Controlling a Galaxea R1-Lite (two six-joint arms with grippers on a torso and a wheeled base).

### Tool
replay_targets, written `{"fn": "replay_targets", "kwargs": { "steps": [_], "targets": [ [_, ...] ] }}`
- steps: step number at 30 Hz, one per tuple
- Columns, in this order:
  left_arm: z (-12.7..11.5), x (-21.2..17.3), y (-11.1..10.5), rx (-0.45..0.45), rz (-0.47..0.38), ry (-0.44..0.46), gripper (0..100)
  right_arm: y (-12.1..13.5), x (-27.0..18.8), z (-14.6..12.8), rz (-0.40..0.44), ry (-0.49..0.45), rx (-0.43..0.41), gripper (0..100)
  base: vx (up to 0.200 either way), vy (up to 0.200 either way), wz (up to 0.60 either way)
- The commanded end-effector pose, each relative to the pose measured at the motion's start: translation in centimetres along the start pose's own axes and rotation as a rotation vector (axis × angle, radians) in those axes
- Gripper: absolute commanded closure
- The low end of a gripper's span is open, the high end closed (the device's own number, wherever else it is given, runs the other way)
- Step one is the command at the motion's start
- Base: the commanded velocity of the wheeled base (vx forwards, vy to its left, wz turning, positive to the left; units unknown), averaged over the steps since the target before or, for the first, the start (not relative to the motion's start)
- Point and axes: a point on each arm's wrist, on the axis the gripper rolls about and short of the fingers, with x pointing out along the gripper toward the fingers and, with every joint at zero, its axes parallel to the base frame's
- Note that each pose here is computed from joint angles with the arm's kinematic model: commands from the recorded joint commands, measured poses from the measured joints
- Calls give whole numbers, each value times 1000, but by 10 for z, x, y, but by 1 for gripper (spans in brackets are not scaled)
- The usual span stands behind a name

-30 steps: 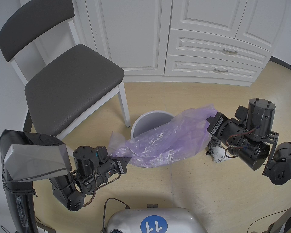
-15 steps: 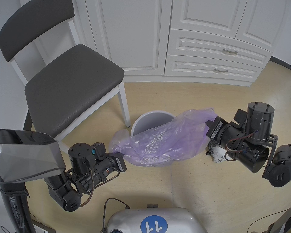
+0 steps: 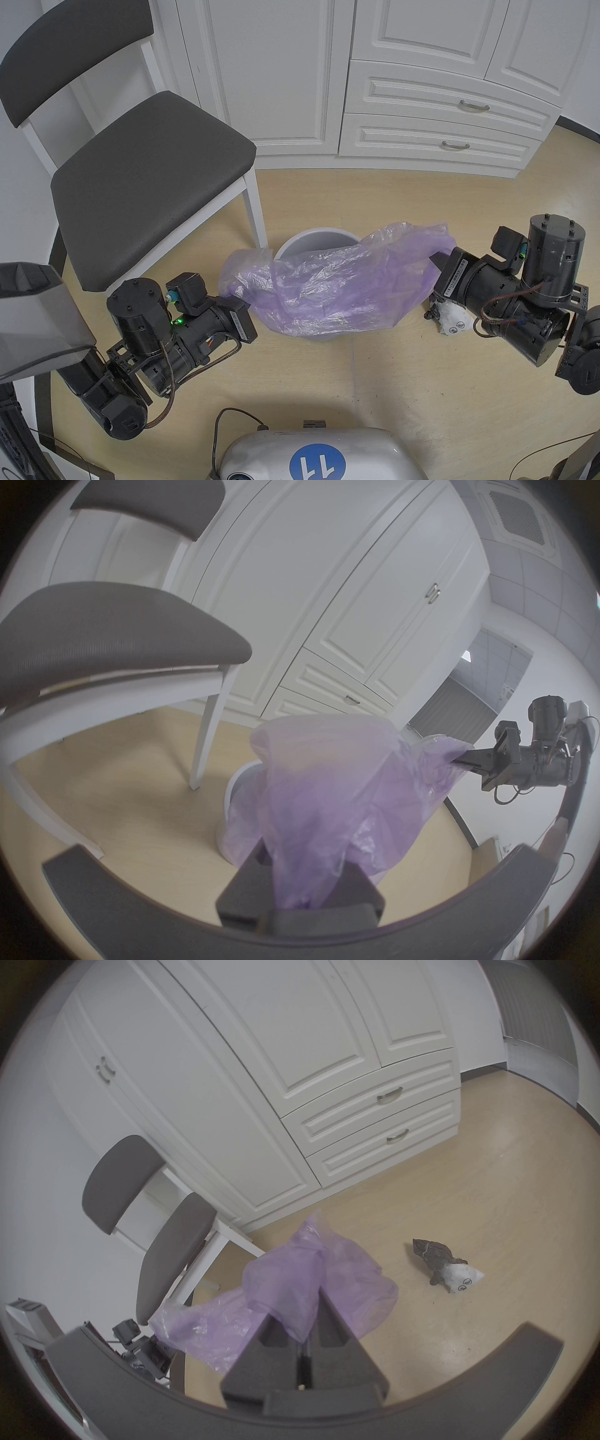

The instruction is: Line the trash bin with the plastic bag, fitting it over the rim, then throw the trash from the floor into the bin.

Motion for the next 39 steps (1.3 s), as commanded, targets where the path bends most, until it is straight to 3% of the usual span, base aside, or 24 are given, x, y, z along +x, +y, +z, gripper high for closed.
{"fn": "replay_targets", "kwargs": {
  "steps": [1,13,18,23,27,32,34,39],
  "targets": [
    [12,-9,-7,16,-20,-33,100,4,-13,4,35,-8,-5,100,0,0,0],
    [28,-19,-13,42,-33,-72,100,4,-26,-2,64,12,-80,100,0,0,0],
    [31,-23,-18,43,-43,-57,100,6,-29,-7,77,30,-91,100,0,0,0],
    [31,-31,-21,79,-42,-18,100,3,-33,-12,71,30,-168,100,0,0,0],
    [27,-35,-22,95,-49,8,100,3,-33,-12,74,22,-166,100,0,0,0],
    [30,-38,-27,101,-81,-47,100,3,-34,-11,76,18,-168,100,0,0,0],
    [33,-36,-28,102,-90,-97,100,3,-34,-11,73,18,-202,100,0,0,0],
    [39,-34,-25,101,-78,-118,100,0,-39,-11,66,24,-284,100,0,0,0]
  ]
}}
